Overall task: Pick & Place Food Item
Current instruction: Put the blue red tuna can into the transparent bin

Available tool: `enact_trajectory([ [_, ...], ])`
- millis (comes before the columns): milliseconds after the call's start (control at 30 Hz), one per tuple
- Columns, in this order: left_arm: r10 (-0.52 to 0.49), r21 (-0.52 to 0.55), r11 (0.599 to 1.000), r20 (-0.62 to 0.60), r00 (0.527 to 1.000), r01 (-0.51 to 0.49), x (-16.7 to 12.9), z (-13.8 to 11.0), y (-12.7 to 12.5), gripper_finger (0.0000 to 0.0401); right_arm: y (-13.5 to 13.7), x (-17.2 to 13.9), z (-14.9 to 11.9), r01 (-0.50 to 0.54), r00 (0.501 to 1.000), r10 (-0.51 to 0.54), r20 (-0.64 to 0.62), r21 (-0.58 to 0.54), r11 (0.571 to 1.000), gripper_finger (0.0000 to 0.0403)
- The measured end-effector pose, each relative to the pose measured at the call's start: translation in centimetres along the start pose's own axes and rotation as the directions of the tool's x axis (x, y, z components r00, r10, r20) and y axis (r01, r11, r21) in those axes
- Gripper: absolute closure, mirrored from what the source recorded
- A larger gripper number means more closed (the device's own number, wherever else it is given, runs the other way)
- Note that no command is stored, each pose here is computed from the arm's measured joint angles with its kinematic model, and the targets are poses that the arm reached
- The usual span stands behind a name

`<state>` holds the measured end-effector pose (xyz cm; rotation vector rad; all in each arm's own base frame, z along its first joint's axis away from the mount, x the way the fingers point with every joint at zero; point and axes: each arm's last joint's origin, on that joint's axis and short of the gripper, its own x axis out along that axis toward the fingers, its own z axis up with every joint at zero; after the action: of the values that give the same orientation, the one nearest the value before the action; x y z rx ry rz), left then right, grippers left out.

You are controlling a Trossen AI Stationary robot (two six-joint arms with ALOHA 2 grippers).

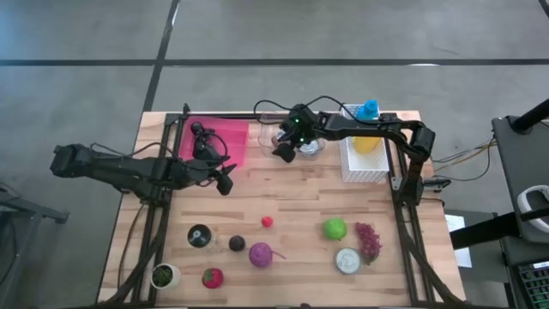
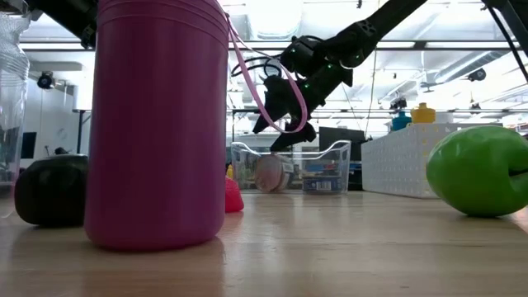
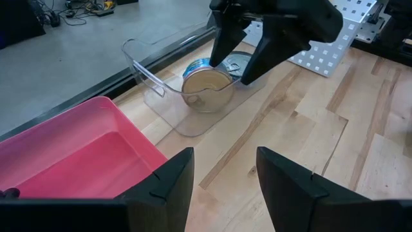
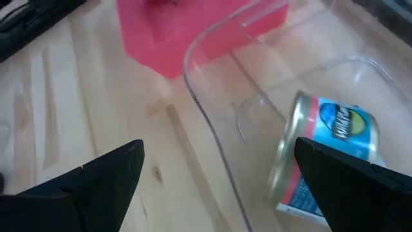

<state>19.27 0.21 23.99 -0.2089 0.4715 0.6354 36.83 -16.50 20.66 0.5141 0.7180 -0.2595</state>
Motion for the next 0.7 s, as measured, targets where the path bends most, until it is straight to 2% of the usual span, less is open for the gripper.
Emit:
enact_trajectory([
  [200,0.0,0.0,1.0,0.0,1.0,0.0,0.0,0.0,0.0,0.023,0.7,0.1,0.6,-0.022,0.997,0.025,0.071,-0.051,0.998,0.0003],
  [467,0.0,0.0,1.0,0.0,1.0,0.0,0.0,0.0,0.0,0.0228,0.4,0.8,0.2,-0.021,0.999,0.023,0.038,-0.05,0.999,0.0003],
  [600,0.0,0.0,1.0,0.0,1.0,0.0,0.0,0.0,0.0,0.0229,0.2,1.6,-0.2,-0.068,0.998,0.069,0.009,-0.057,0.996,0.0003],
  [700,0.0,0.0,1.0,0.0,1.0,0.0,0.0,0.0,0.0,0.0231,0.0,2.0,-0.4,-0.066,0.998,0.066,0.0,-0.055,0.996,0.0003],
])
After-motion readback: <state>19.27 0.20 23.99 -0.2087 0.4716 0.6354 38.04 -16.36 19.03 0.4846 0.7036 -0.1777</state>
